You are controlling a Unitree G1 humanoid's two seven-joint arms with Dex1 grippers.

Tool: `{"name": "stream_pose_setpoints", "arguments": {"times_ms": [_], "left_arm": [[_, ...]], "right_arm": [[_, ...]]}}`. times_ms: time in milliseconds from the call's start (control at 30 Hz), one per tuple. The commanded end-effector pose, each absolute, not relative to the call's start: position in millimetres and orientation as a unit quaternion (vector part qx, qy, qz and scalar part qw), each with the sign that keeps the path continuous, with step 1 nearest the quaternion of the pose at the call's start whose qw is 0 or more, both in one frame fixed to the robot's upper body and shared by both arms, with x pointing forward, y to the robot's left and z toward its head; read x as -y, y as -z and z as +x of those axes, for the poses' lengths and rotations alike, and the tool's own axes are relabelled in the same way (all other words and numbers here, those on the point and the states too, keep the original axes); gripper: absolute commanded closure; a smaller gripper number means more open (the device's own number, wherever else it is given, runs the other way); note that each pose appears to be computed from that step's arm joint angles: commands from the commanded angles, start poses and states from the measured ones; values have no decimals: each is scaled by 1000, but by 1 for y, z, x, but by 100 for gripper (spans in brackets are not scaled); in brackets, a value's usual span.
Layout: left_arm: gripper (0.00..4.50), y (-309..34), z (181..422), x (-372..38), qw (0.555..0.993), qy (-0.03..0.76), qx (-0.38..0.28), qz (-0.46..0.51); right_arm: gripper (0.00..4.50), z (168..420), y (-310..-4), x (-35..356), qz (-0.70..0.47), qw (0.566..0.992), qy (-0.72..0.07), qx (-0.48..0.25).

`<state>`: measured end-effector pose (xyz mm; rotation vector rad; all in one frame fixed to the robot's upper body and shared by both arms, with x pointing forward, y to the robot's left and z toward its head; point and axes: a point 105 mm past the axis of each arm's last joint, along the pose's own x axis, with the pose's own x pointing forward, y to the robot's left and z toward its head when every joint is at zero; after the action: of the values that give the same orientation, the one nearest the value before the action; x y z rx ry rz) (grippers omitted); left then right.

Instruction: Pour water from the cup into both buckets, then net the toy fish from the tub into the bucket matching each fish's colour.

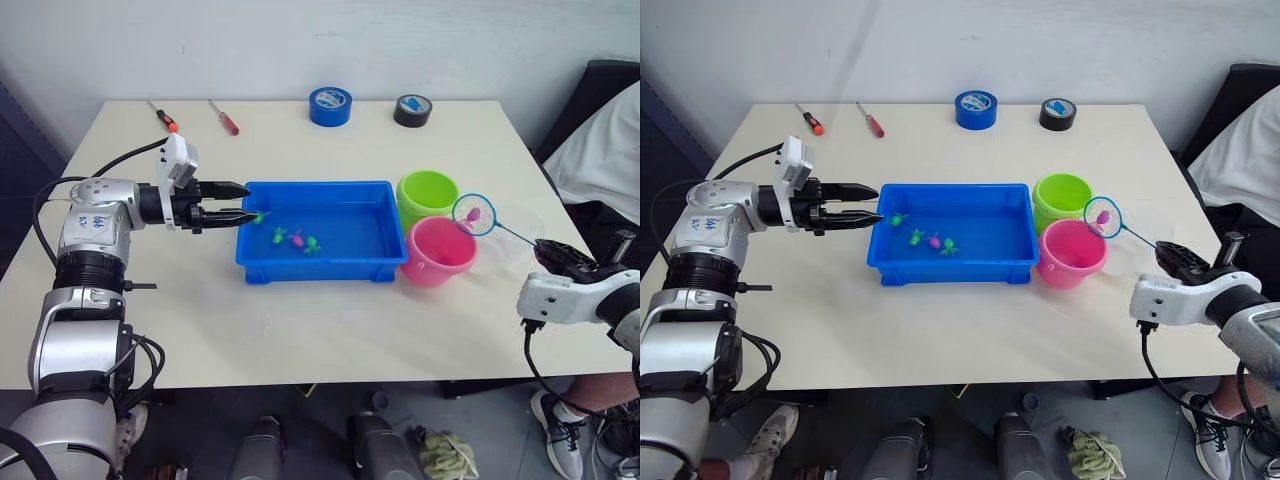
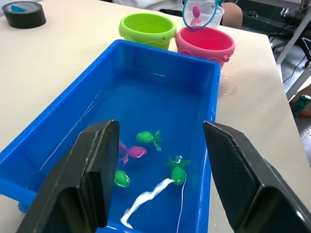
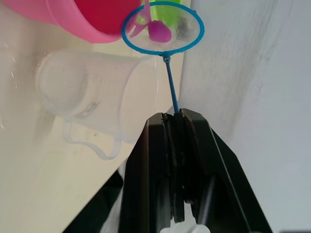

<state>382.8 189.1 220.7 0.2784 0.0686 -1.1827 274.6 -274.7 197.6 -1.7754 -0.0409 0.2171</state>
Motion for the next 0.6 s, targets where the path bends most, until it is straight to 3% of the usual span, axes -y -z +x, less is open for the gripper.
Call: {"name": "stream_pose_setpoints", "arguments": {"times_ms": [33, 367, 600], "left_arm": [[147, -229, 381, -193, 822, 552, -15, 141], [147, -227, 380, -194, 822, 552, -17, 141], [147, -224, 379, -196, 822, 552, -20, 139]], "right_arm": [[450, 273, -208, 277, -799, 596, -62, 49], [450, 267, -208, 272, -830, 549, -44, 91], [450, 268, -233, 265, -787, 602, -18, 133]]}}
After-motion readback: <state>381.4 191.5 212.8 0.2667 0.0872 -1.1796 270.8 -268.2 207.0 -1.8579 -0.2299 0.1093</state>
